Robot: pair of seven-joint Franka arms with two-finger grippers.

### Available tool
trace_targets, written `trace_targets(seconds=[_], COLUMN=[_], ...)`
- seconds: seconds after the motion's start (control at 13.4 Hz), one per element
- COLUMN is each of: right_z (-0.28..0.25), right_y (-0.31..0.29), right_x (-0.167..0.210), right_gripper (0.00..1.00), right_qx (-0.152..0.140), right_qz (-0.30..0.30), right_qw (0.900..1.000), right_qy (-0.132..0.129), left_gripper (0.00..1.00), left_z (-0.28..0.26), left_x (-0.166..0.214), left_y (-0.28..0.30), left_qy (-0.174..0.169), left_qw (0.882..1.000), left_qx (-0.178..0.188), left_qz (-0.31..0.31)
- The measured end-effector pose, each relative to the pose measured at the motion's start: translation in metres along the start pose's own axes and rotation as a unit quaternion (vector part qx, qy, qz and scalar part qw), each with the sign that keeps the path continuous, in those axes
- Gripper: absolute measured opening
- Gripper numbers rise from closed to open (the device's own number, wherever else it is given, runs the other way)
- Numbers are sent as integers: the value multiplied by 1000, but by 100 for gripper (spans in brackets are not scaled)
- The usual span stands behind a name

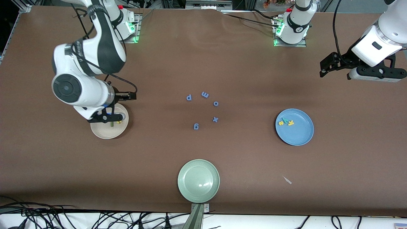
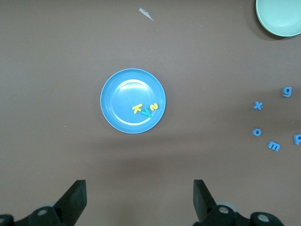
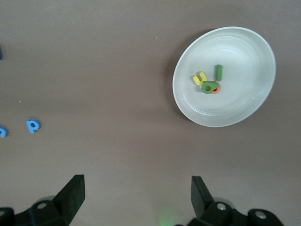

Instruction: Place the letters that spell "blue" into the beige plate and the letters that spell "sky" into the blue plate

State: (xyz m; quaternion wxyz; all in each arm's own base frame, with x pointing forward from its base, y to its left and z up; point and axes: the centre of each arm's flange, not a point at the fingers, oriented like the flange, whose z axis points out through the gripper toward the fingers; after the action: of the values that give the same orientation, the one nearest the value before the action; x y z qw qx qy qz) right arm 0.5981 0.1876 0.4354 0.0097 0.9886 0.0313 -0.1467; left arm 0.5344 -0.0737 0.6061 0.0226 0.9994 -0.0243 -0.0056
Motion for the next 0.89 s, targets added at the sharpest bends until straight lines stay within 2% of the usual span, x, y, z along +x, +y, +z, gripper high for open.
trace_targets(seconds=[0.6, 0.89], right_z=[-94, -102], right_y=[94, 129], right_x=[-52, -59], right_gripper=[100, 100], right_qx=[13, 15], right_qz=[-22, -61], right_qw=[997, 995], right_qy=[74, 80], left_gripper=[100, 100], left_z=[0, 0], left_x=[0, 0], left_y=[-1, -1], left_qy=[0, -1], left_qw=[1000, 1000], left_qx=[0, 0], left_qz=[-1, -1])
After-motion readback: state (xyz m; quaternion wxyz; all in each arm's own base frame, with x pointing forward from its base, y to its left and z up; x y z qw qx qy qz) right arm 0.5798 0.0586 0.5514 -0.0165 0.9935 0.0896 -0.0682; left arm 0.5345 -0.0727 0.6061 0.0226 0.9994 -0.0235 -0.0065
